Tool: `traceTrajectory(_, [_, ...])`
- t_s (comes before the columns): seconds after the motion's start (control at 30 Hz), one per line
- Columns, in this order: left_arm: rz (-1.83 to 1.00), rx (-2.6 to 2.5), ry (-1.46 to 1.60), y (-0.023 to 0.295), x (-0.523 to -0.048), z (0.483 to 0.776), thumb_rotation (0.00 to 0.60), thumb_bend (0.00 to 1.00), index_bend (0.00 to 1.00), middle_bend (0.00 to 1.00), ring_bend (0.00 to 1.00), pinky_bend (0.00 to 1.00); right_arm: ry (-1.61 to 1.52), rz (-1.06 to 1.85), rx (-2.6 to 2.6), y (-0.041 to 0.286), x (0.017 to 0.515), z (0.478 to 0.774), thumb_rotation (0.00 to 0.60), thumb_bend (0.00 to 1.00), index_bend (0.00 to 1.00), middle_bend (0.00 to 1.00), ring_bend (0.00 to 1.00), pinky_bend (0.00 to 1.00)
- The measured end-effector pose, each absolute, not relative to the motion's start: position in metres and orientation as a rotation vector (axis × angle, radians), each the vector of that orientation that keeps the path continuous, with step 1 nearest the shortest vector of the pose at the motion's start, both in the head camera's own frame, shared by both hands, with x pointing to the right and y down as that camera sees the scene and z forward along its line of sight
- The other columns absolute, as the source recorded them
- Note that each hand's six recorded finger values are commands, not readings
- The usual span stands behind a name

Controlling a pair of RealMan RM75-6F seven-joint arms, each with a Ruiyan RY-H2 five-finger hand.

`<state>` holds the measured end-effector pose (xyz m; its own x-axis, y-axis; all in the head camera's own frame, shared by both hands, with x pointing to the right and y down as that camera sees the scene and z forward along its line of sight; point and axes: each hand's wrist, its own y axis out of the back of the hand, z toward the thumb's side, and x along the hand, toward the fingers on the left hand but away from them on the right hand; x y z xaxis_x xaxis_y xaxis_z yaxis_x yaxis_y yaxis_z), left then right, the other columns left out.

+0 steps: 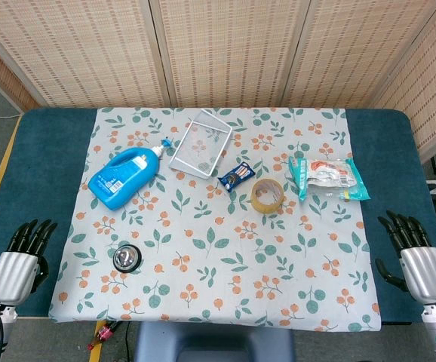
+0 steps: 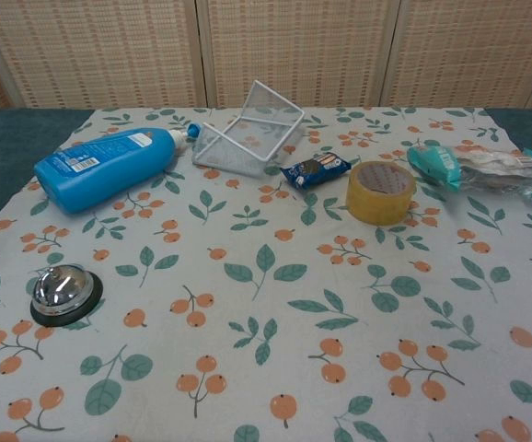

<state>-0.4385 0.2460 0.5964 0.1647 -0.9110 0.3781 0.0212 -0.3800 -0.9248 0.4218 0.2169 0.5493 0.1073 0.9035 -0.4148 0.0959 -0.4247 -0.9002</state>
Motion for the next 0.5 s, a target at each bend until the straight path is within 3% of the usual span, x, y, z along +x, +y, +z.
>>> traceTrajectory(0.27, [-1.349,-1.574,0.868,0.247,-0.435,0.599,0.6,0.81,0.03,0.06,0.01,0.11,-0.976,1.398,-1.674,0.218,0.42,0.55,0.6,0.32,0.07,0.0,0.0,0.0])
traceTrajectory(0.4, [-1.339,-1.625,0.863,0.248,-0.429,0.605,0.6,0.99,0.0,0.0,0.0,0.1,-0.98,1.396,-1.673,0.217,0.42,0.549,0.6,0.32,0.07,0.0,0.0,0.0])
traceTrajectory(0.5, [-1.305,-1.699,0.863,0.249,-0.416,0.615,0.6,1.0,0.0,0.0,0.0,0.1,-0.98,1.394,-1.679,0.218,0.419,0.549,0.6,0.32,0.07,0.0,0.0,0.0])
